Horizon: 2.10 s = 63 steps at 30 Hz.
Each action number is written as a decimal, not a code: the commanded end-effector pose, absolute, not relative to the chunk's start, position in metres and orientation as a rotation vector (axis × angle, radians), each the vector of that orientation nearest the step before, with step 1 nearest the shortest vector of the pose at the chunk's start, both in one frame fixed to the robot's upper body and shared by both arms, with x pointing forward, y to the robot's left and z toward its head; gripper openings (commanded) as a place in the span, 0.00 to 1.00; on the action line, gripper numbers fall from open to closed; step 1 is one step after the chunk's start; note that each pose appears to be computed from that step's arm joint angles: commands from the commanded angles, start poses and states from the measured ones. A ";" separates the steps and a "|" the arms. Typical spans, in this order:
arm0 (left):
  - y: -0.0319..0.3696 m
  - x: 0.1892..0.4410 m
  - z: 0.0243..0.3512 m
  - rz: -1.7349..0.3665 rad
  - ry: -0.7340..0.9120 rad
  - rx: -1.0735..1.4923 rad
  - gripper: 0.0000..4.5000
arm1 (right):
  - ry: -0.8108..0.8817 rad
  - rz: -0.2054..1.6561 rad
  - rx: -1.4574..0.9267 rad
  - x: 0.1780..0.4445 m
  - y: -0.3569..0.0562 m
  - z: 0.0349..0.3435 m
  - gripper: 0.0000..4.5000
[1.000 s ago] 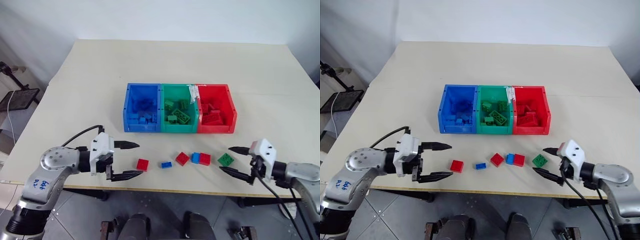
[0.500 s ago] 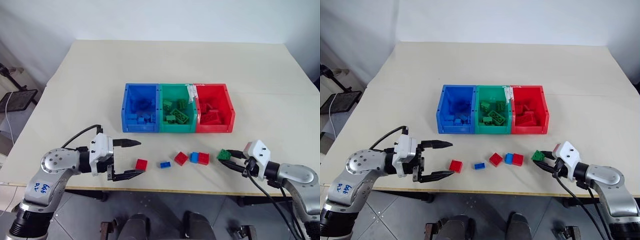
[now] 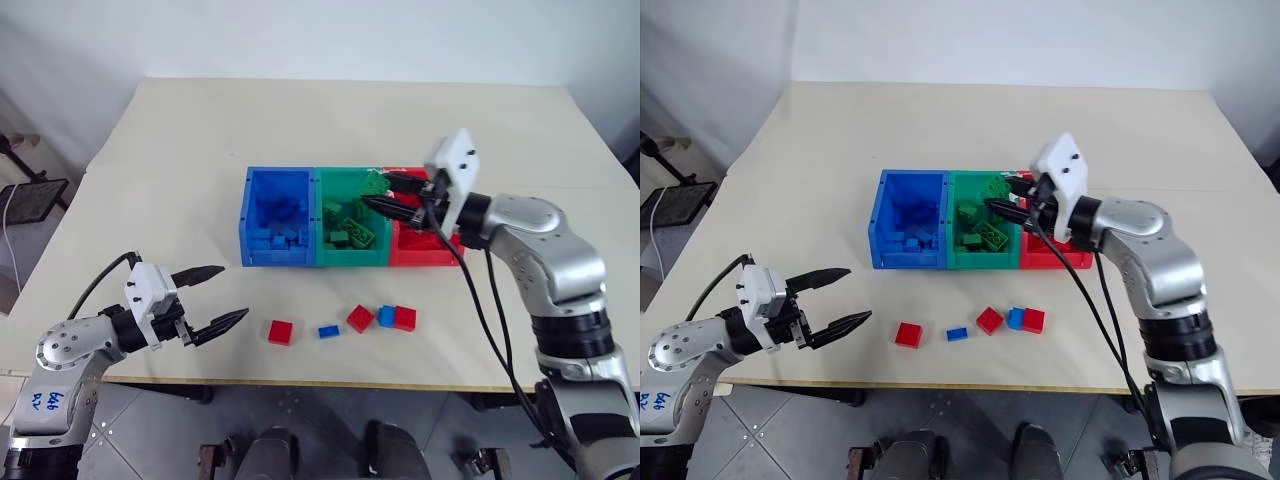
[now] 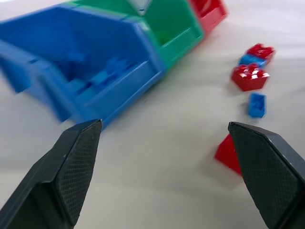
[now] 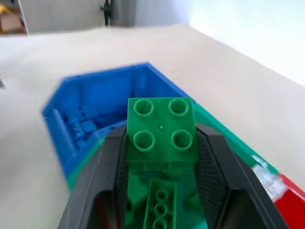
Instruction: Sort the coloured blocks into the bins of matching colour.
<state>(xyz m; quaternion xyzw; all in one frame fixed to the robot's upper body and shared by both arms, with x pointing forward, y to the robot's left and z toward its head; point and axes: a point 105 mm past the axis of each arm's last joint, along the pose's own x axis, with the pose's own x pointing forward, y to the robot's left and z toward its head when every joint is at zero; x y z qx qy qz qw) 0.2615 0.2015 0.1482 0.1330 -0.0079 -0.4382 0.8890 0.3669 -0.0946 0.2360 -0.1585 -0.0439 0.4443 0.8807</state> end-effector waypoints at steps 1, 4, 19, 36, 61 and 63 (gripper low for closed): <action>0.199 0.256 0.161 -0.906 -0.064 0.313 1.00 | -0.095 0.888 -0.375 0.380 -0.097 0.233 0.50; 0.201 0.253 0.164 -0.882 -0.069 0.338 1.00 | -0.130 0.897 -0.353 0.383 -0.096 0.236 0.70; 0.146 0.263 0.155 -1.126 -0.071 0.374 1.00 | -0.138 1.007 -0.347 0.282 -0.198 0.197 0.99; 0.130 0.263 0.155 -1.296 -0.120 0.440 1.00 | 0.072 1.138 -0.474 0.254 -0.217 0.146 0.99; 0.138 0.250 0.145 -1.224 -0.095 0.431 1.00 | 0.157 1.158 -0.483 0.284 -0.170 0.132 0.32; 0.140 0.253 0.149 -1.201 -0.109 0.408 1.00 | 0.076 1.164 -0.389 0.283 -0.172 0.160 0.32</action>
